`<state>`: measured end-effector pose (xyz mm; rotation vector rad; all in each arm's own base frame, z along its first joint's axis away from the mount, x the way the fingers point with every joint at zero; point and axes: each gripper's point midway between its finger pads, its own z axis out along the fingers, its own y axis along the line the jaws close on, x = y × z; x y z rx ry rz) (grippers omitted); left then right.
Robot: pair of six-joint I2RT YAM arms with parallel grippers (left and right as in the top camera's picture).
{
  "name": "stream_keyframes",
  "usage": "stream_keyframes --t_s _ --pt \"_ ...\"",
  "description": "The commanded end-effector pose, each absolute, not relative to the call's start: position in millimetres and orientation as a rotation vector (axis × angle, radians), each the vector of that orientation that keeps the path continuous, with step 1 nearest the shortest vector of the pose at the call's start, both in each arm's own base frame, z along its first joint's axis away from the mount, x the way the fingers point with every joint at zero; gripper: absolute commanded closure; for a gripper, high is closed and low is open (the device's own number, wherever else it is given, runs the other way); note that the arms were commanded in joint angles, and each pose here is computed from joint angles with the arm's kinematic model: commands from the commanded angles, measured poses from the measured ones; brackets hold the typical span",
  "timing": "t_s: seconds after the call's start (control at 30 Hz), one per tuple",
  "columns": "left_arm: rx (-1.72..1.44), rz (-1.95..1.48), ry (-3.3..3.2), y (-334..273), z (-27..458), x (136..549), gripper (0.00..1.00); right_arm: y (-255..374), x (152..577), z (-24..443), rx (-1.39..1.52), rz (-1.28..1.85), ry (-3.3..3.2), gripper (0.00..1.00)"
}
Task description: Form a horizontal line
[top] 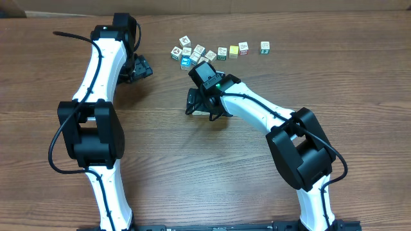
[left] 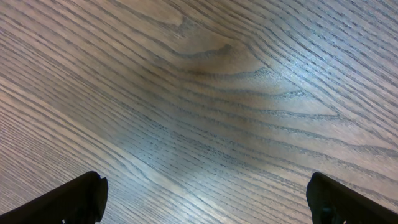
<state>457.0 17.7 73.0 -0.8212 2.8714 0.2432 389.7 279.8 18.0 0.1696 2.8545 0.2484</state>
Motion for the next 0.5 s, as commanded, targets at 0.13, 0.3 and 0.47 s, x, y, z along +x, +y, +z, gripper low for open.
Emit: stream_keyframes --t_s 0.13,0.3,0.47 --pt "-0.805 0.236 2.834 17.5 88.3 462.4 0.00 284.5 398.0 17.2 0.079 0.237 2.804 0.00" --pt "-0.805 0.237 2.834 17.5 88.3 462.3 0.00 282.5 403.3 18.8 0.051 0.211 2.777 0.00" --pt "-0.805 0.237 2.834 17.5 88.3 462.3 0.00 278.5 400.6 17.2 0.060 0.185 2.788 0.00"
